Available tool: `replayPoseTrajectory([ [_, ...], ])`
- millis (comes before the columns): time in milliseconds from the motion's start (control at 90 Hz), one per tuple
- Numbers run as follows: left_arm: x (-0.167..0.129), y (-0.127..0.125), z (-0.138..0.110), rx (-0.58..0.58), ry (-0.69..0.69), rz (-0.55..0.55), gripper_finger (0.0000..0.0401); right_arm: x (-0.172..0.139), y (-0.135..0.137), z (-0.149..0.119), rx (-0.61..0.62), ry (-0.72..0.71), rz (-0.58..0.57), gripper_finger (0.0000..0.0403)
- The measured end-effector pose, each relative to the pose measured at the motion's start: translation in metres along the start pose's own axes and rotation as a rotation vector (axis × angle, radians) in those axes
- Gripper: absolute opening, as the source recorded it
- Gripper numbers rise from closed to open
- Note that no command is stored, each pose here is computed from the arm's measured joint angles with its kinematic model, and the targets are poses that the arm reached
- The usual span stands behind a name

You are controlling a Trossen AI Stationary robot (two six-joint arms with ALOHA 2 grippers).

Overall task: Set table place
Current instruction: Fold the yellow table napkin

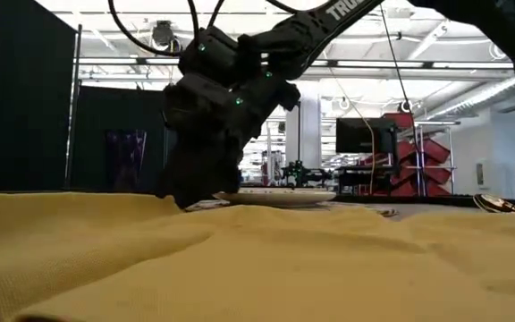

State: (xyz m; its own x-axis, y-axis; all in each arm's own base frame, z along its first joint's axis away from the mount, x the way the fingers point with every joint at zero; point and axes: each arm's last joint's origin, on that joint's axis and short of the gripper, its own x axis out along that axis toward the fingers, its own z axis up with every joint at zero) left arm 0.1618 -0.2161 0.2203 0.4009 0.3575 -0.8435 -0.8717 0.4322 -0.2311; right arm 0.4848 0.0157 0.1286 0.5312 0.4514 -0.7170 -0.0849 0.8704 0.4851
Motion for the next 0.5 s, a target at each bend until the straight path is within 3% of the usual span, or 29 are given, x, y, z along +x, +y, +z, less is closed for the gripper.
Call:
replayPoseTrajectory([
  [300, 0.000, 0.004, 0.006, 0.040, -0.031, 0.048, 0.0201, 0.003, 0.009, 0.003, 0.009, -0.025, 0.027, 0.0188],
  [500, 0.000, 0.005, 0.007, 0.046, -0.036, 0.055, 0.0201, 0.002, 0.012, 0.006, -0.010, -0.038, 0.033, 0.0125],
])
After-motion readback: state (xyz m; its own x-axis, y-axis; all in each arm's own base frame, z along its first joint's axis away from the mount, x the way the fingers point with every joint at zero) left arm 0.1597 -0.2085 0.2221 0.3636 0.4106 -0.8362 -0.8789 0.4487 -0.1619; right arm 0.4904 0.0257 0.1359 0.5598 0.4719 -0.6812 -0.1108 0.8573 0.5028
